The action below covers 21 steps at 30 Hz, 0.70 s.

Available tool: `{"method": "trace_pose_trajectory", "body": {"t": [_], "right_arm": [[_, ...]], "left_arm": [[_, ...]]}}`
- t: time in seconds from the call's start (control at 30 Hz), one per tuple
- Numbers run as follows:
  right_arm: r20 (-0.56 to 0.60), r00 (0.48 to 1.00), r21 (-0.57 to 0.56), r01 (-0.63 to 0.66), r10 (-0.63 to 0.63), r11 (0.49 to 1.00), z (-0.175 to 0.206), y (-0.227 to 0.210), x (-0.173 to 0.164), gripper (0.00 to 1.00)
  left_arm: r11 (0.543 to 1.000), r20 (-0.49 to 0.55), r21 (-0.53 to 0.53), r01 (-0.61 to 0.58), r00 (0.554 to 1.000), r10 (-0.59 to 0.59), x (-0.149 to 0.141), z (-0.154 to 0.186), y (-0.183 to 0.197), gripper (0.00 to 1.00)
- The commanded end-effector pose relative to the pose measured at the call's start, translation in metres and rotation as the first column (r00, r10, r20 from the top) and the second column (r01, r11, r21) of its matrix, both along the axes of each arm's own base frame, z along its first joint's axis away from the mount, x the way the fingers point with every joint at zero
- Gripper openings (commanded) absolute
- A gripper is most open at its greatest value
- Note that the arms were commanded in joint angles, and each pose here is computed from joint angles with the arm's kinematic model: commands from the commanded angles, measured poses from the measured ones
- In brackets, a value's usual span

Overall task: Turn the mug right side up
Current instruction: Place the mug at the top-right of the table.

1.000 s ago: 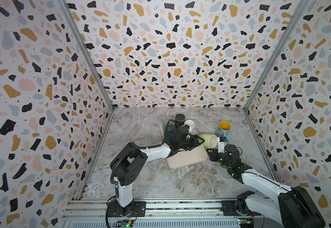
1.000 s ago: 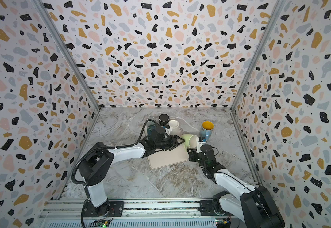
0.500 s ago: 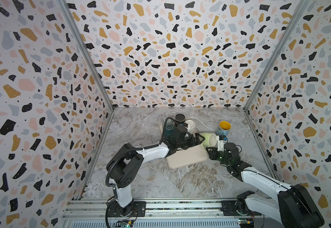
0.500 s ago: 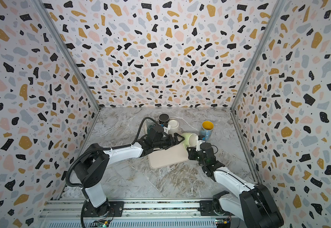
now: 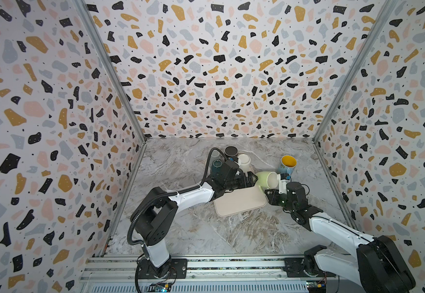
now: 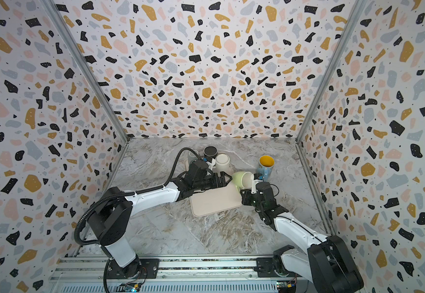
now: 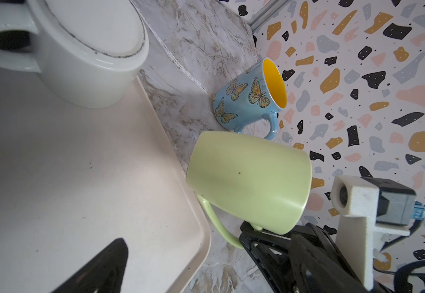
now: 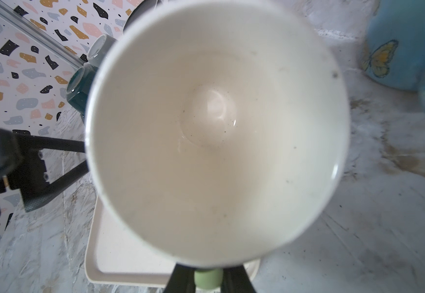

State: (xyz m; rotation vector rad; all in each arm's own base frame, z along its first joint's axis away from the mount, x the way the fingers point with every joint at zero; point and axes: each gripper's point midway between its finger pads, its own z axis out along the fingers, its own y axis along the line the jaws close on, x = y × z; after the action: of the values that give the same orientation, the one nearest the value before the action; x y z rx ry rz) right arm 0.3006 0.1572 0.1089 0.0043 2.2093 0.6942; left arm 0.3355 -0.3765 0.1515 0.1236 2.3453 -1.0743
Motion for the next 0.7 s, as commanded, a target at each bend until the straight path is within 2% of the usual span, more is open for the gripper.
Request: {"method": "trace_pose_trajectory", "body": {"t": [0.0, 0.53, 0.67], "right_arm": [[0.132, 0.991, 0.03, -0.008, 0.004, 1.0, 0.045, 0.007, 0.018, 0.0], [0.109, 0.994, 0.005, -0.004, 0.003, 1.0, 0.048, 0.005, 0.018, 0.0], [0.089, 0.996, -0.022, 0.004, -0.002, 1.0, 0.047, 0.003, 0.019, 0.0]], "left_arm": [[0.999, 0.052, 0.037, -0.009, 0.999, 0.007, 0.003, 0.004, 0.011, 1.0], [0.998, 0.068, 0.065, -0.005, 0.998, 0.001, 0.0, 0.002, 0.02, 1.0], [0.996, 0.108, 0.09, -0.021, 0.994, 0.011, 0.001, 0.005, 0.027, 1.0]]}}
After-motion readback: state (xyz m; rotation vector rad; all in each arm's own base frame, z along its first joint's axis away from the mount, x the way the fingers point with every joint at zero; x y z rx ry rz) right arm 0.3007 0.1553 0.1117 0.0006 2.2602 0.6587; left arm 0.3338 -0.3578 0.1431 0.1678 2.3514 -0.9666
